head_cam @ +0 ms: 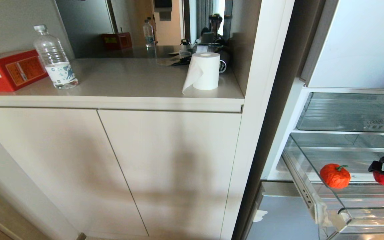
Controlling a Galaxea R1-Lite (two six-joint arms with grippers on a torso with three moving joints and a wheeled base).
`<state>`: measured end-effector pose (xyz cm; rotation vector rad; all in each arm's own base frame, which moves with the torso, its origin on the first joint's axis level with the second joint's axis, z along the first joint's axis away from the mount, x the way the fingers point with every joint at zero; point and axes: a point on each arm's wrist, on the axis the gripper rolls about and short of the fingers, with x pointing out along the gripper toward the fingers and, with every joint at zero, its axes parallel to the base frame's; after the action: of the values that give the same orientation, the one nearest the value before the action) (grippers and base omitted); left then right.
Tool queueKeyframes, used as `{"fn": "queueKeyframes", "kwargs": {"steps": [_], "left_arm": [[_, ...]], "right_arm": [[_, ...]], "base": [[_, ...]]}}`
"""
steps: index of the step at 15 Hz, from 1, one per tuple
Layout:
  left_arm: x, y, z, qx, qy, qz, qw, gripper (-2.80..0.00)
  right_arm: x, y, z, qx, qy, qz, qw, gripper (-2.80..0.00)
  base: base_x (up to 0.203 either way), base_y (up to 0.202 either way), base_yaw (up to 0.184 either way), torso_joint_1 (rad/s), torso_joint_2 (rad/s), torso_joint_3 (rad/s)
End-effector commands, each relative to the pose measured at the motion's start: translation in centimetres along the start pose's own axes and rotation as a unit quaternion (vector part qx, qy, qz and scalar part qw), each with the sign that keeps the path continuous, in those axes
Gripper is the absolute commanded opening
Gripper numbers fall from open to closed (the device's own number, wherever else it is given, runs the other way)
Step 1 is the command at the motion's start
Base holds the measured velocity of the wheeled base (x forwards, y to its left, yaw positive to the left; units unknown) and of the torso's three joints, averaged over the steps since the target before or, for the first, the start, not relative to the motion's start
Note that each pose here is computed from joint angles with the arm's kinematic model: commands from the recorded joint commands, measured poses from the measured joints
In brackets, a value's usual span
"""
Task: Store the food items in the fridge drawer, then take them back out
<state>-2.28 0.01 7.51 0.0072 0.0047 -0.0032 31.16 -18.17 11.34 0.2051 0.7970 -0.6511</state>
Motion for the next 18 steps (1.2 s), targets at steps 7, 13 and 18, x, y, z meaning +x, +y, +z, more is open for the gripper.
{"fn": "queueKeyframes", "kwargs": {"steps": [7,13,18], "left_arm": [[0.0,0.0,0.0,0.0,0.001,0.0,1.0,-2.8],[0.0,0.0,0.0,0.0,0.001,0.0,1.0,-2.8],[0.0,0.0,0.0,-0.001,0.001,0.0,1.0,-2.8]], "right_arm": [[0.6,0.0,-0.3,0.002,0.009,0.017,1.0,-2.8],[-7.5,-1.1,1.0,0.01,-0.079,0.028,0.996,-2.8],[-16.5,-2.5,-2.1,0.017,-0.161,0.038,0.986,-2.8]], "base": [[0.0,0.0,0.0,0.0,0.0,0.0],[0.0,0.0,0.0,0.0,0.0,0.0],[0.0,0.0,0.0,0.0,0.0,0.0]]}}
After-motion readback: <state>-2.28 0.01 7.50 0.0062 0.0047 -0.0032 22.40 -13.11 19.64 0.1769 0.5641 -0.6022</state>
